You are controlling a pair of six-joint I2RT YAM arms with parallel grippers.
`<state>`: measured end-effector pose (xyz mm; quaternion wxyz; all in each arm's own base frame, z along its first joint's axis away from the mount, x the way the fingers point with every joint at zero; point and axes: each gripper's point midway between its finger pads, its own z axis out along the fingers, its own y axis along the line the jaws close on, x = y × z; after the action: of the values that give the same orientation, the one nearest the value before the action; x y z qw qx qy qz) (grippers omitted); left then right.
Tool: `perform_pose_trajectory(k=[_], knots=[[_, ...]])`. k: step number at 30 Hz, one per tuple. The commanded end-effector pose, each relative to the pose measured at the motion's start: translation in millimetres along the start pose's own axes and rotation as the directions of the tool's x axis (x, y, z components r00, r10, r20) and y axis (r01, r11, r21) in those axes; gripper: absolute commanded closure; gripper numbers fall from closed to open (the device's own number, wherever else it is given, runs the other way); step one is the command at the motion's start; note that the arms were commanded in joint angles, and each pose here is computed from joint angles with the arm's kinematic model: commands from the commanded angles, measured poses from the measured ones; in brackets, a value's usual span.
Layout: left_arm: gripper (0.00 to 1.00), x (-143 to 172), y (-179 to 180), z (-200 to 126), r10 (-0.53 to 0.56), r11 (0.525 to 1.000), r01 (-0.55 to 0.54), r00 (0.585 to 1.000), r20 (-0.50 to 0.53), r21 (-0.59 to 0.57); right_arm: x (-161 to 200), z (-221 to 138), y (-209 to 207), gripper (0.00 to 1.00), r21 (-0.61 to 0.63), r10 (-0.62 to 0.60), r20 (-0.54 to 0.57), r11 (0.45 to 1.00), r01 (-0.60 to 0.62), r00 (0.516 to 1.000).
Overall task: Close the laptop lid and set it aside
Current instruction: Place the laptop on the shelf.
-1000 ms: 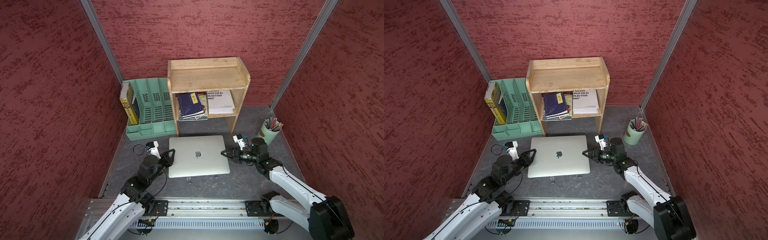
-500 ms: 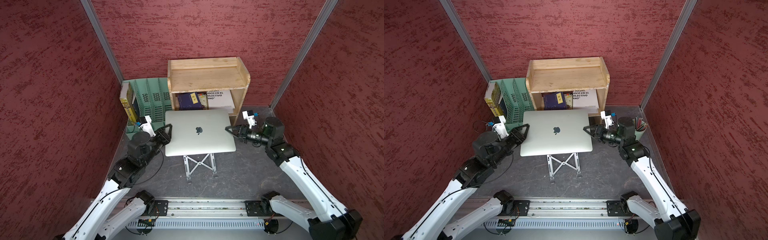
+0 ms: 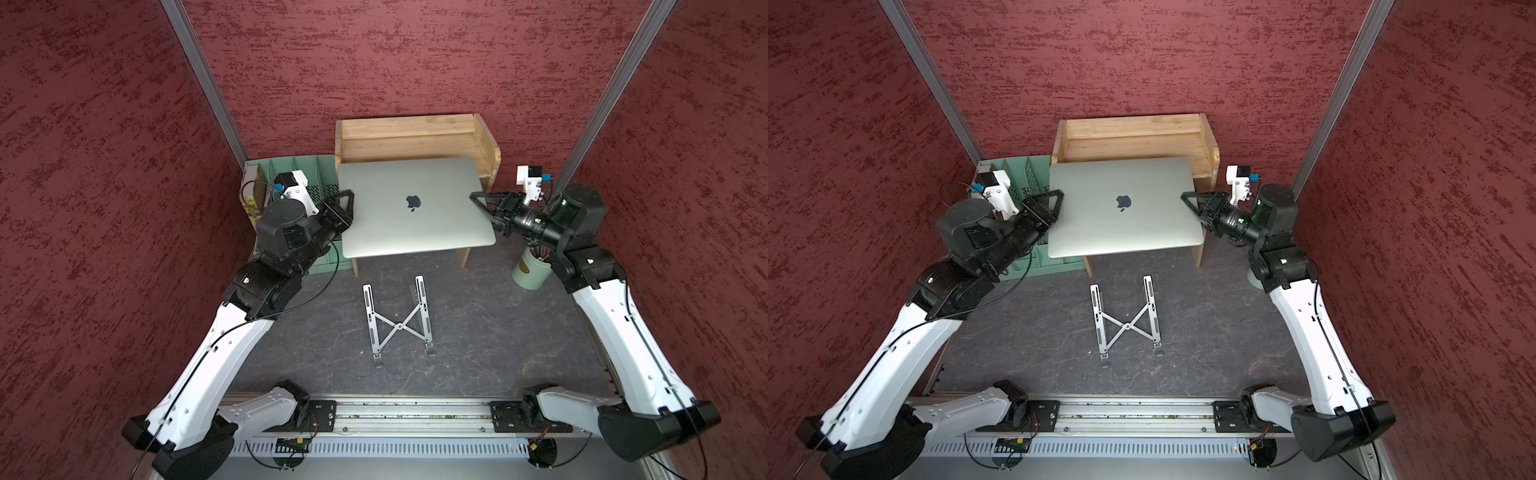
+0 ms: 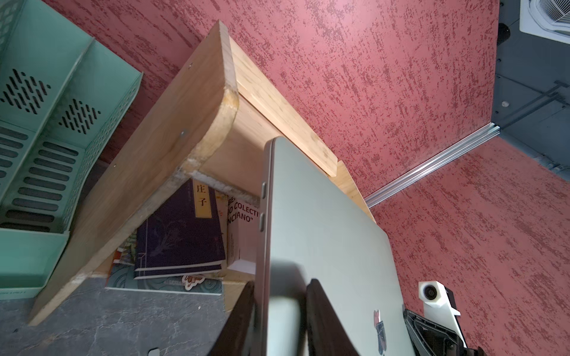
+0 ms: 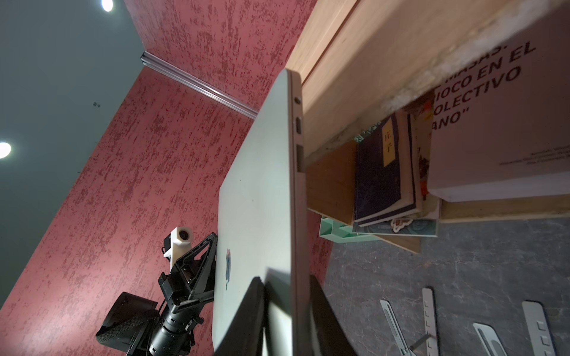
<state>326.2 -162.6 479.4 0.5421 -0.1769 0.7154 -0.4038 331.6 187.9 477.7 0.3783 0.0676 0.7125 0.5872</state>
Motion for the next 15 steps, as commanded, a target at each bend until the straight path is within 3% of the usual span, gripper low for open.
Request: perform_pose_trajectory(k=[1,15], knots=[[1.00,70,-74,20,0.031,0.939,0.083,0.946,-0.323,0.333,55,11,50,1.00,-0.212,-0.055,-0.312,0.977,-0.013,0.948],[1.00,52,-103,85,-0.056,0.921,0.159,0.958,-0.281,0.357,9,38,42,1.00,-0.212,0.074,-0.255,0.969,-0.131,0.964]])
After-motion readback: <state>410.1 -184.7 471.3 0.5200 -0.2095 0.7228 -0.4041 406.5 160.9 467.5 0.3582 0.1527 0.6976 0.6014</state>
